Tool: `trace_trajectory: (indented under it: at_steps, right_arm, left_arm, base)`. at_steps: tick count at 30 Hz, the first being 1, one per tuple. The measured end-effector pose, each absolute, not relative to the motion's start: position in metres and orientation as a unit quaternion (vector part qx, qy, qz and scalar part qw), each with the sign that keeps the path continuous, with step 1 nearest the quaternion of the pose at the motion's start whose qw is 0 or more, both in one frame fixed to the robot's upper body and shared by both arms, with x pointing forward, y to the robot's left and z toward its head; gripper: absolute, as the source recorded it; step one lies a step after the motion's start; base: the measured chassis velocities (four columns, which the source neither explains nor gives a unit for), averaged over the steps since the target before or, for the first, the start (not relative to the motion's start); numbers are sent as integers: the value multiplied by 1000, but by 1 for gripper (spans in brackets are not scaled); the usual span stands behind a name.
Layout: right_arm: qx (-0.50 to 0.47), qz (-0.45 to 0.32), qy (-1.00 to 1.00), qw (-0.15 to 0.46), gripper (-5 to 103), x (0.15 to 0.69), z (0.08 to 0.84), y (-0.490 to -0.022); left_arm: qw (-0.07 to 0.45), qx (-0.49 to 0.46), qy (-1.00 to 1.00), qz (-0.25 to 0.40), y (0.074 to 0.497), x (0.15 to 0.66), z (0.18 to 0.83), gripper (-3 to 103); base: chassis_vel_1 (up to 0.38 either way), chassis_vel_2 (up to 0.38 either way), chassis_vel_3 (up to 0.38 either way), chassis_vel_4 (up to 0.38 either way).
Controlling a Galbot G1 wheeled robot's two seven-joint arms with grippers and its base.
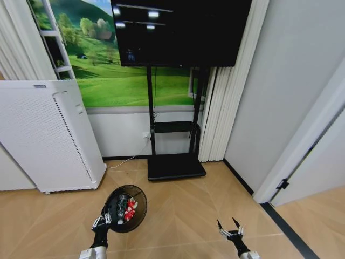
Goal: Pick up the trash bin and place the garbage on the floor into it.
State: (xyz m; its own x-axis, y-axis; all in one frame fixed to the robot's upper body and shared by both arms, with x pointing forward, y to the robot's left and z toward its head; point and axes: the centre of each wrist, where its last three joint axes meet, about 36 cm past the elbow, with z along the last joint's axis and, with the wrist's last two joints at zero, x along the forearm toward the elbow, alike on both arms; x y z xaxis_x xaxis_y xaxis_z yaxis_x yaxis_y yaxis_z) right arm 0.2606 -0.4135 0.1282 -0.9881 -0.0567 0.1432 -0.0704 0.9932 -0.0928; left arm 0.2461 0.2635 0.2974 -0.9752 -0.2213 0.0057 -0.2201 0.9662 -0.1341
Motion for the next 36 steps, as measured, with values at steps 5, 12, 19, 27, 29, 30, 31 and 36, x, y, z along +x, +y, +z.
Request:
trace_trajectory:
  at_steps: [5,12,19,27,29,30,31,36]
  right_arm:
    - [32,48,-996,74,100,263,124,-412]
    - [32,42,-995,81,100,260,117,-405]
    - [24,36,-995,86,100,254,112,-401]
    - [28,27,-995,87,100,268,106,-390]
    - [29,26,-995,88,100,271,105,-390]
    - [29,26,-995,88,100,271,105,-390]
    - [28,26,-995,88,100,273,105,-391]
    - [24,25,-995,90,100,273,104,-394]
  left_arm:
    - [-11,-123,989,-77,255,228,302,6]
    - [-77,-156,979,-106,248,185,279,6]
    - [-113,-210,964,-113,281,158,269,6]
    - [-149,-289,941,-95,356,150,256,6]
    - [-152,-302,937,-94,375,156,256,6]
    - [-152,-302,937,-94,375,156,256,6]
    - [-153,-310,934,-92,388,162,258,6]
    - [-156,-319,931,-82,416,168,260,6]
  base:
    - [207,241,-186,-202]
    - [-1,0,22,15]
    - [-54,-54,36,45]
    - [0,0,0,0]
    - [0,0,0,0]
    - [0,0,0,0]
    - [0,0,0,0]
    - [0,0,0,0]
